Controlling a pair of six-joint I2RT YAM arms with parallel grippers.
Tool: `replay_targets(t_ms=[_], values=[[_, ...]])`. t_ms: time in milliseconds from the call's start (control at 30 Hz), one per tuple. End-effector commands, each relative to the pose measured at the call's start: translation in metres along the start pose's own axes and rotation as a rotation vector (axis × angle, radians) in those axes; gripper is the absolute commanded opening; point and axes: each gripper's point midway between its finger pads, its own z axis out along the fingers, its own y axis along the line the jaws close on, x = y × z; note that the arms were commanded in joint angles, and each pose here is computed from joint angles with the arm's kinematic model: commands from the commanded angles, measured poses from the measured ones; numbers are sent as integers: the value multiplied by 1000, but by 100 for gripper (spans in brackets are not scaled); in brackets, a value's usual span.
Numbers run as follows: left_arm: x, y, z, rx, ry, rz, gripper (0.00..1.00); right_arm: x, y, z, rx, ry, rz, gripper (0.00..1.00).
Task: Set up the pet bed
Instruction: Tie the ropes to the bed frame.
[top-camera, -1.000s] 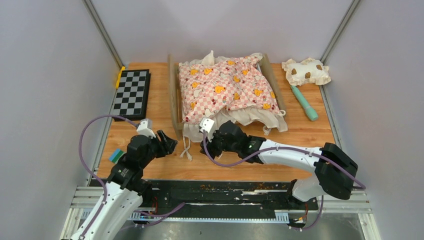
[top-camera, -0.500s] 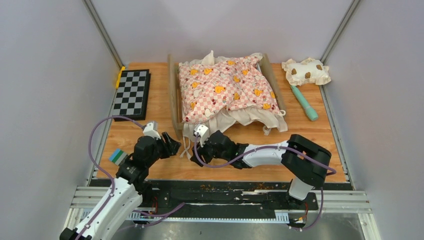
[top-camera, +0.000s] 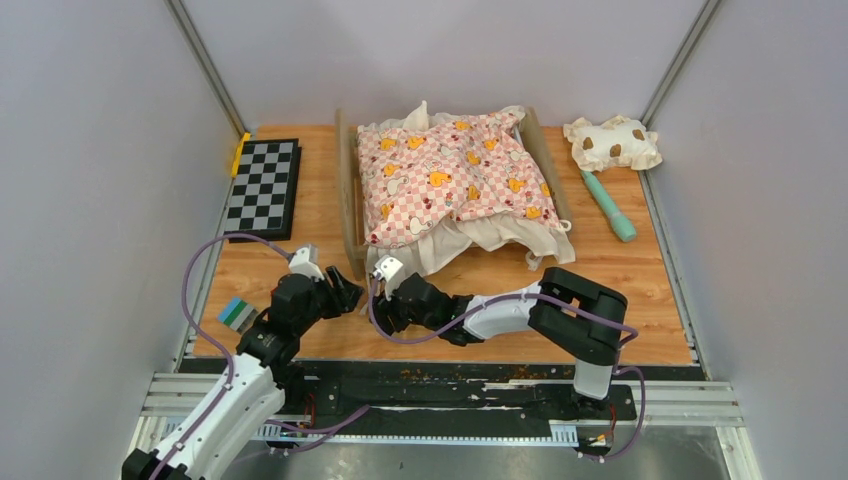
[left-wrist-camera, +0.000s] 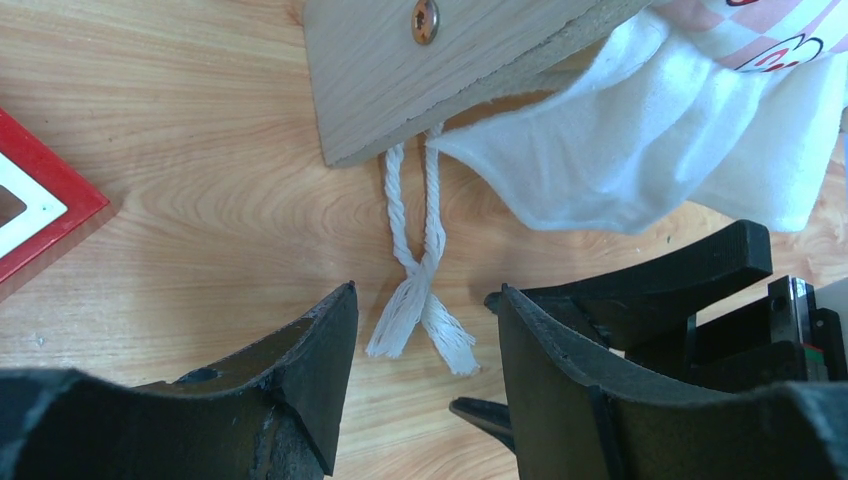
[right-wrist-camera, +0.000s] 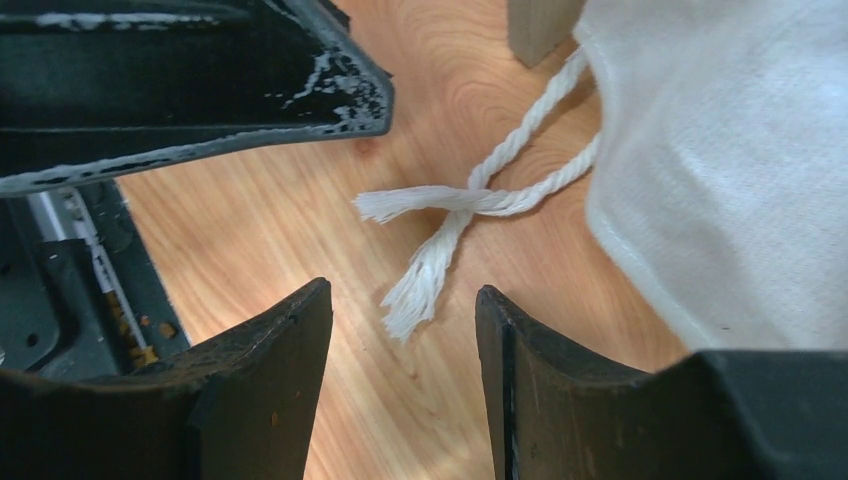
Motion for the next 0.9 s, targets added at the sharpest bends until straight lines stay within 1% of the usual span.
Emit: replay_targets(t_ms=[0,333,433,533,667,733,867], values=[[-8,-10,3,44,-32,1,61,-15,-10,8,94,-50,-8,55],[-1,-10,10,60,-10,-1,63,1,1,16,83,0,-59,50],[1,-9,11,58,-6,2,63,8,2,18,91,22,-75,47],[2,-8,12,58,-3,2,63,15,-1,19,117,44,-88,42],[5,-6,13,58,-3,-3,63,22,-7,15,158,59,-93,37],[7,-5,15,59,1,-4,63,27,-11,15,179,76,-94,31],[9,-5,17,57,13,-1,63,32,-10,15,171,84,-85,17]])
